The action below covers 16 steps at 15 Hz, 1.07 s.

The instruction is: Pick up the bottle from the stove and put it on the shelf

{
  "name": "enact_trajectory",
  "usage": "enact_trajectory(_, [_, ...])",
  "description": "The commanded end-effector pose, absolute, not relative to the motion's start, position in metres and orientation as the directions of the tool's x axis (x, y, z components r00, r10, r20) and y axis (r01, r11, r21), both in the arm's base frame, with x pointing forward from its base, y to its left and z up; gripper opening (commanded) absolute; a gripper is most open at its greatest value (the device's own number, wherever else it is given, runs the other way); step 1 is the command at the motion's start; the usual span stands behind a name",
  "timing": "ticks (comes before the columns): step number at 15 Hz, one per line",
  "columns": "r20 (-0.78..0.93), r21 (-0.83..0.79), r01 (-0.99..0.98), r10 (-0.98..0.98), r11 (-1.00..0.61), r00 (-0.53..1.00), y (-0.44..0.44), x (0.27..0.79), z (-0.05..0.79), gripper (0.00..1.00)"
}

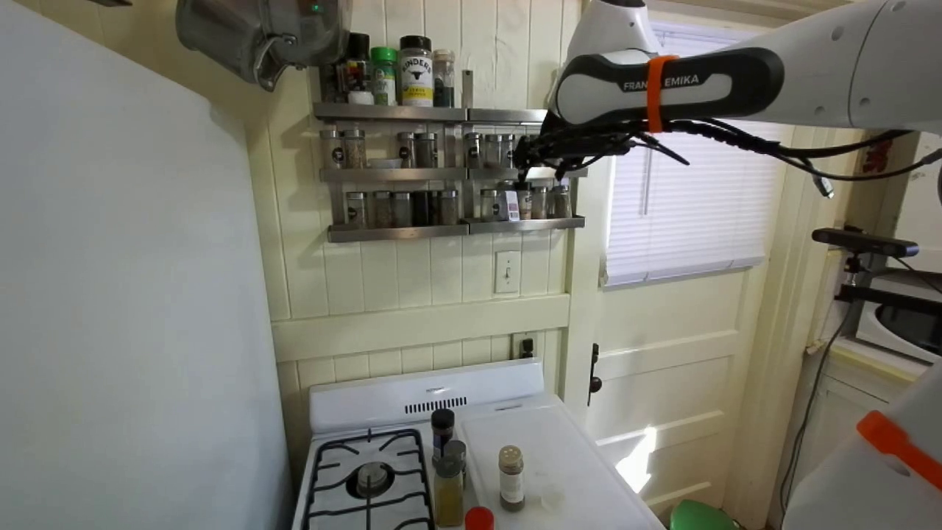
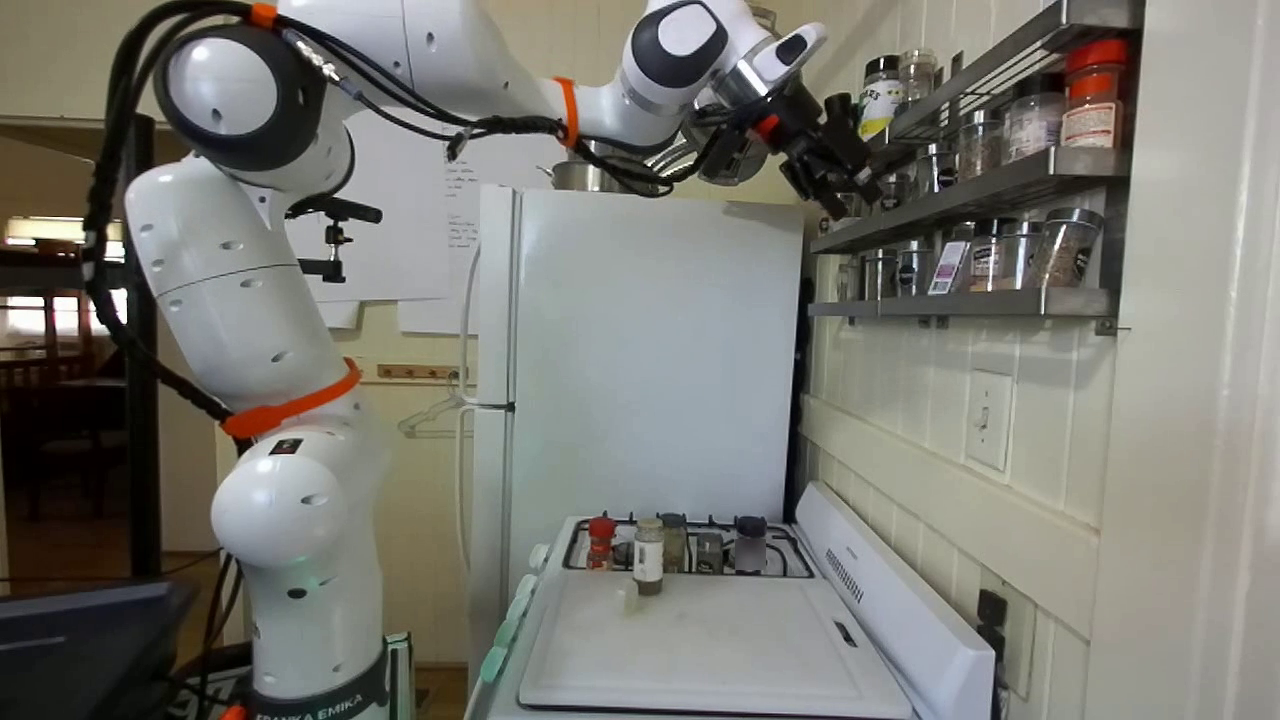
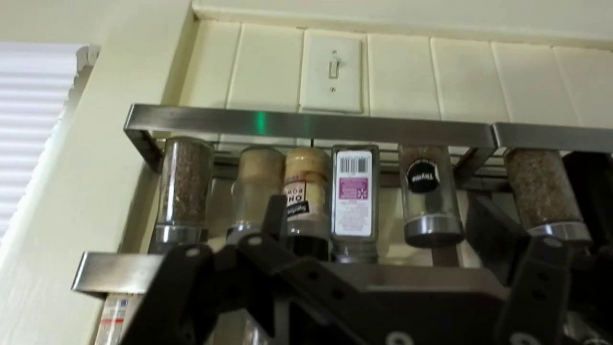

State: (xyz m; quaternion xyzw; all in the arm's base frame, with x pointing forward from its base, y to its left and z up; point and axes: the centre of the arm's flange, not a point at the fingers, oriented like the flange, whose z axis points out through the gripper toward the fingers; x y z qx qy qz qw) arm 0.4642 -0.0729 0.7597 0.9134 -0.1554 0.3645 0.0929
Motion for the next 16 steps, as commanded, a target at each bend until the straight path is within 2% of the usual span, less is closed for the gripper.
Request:
enact_trajectory(1, [0.611,0.007,-0.319,-0.248,-0.948,0.752,-0.076,0.447,0.718,1.00])
enact_trajectory(10, [0.443,-0.193,-0.276,-0.335,-0.941,0.832,-0.072,0.463,0.633,1.00])
enact_trajectory(16, [0.405,-0.181,-0.302,-0.351,-0.936,0.844,-0.069,0.471,0.613,1.00])
